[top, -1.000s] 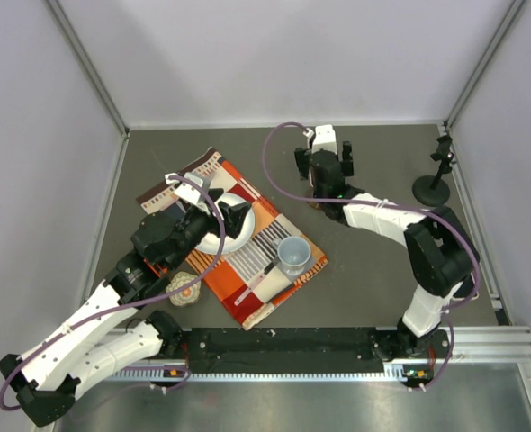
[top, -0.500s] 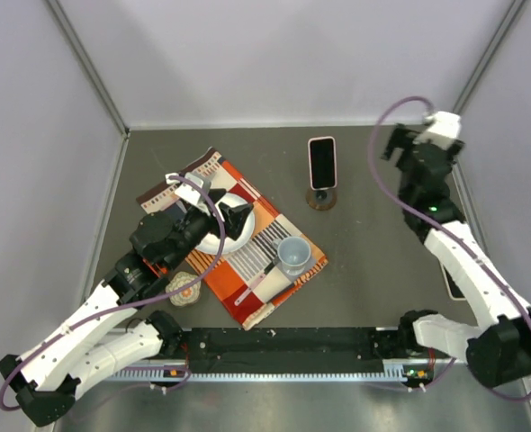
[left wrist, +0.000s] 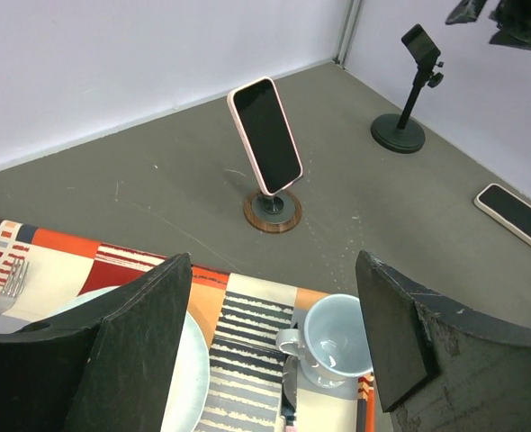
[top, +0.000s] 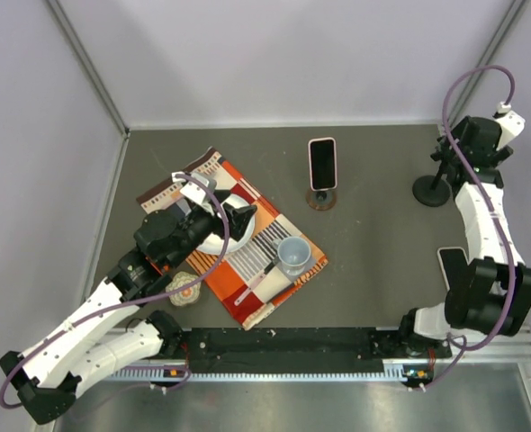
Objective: Place the phone on the phone stand
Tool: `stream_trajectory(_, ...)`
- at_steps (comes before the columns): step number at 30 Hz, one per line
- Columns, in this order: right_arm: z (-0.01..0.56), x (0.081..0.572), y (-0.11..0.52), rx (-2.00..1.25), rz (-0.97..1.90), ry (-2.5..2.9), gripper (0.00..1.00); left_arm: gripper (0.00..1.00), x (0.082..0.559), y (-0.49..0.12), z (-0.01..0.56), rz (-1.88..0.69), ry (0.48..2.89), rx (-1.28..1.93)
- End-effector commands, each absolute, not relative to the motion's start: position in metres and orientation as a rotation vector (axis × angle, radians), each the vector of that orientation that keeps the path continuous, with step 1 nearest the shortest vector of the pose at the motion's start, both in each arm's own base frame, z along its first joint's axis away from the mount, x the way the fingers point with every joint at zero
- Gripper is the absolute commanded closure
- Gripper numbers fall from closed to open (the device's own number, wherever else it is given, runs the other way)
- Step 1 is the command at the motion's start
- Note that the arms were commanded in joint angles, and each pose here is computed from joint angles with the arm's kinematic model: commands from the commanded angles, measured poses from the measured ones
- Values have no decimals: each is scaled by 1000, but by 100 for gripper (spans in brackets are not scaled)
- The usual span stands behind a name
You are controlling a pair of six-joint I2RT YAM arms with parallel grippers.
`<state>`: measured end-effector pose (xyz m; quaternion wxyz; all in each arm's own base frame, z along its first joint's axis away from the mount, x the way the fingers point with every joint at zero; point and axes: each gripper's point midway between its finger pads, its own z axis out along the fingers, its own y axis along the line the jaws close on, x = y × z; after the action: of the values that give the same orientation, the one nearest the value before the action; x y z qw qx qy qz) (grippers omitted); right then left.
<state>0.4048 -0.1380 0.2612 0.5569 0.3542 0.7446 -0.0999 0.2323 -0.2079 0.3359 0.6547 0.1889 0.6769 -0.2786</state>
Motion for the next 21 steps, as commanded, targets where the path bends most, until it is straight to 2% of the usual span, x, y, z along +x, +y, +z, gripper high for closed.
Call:
stream_trajectory(1,288,428,-138,806,-177,1755,21,22,228,-213,362,-681,1470,427)
stream_trajectory(6,266,451,-136,778,-156,1848,34,22,229,-214,361,-682,1475,432)
stream_trajectory(7,262,454,-135,772,-150,1861,40,23,228,-214,361,-682,1477,434)
stream_trajectory(9,252,459,-138,772,-167,1883,43,22,229,-214,360,-679,1479,435)
stream_trajectory(10,251,461,-139,758,-176,1893,49,23,229,-215,360,-680,1479,436)
stream_trajectory(11,252,464,-137,719,-179,1911,52,23,229,-215,360,-683,1479,436)
stream_trajectory(15,233,466,-136,720,-185,1959,55,23,228,-216,360,-686,1478,442)
stream_trajectory(20,220,470,-131,680,-194,2003,67,23,229,-216,360,-685,1481,443)
stream_trajectory(21,221,471,-128,661,-198,2009,79,23,228,-216,359,-686,1482,445)
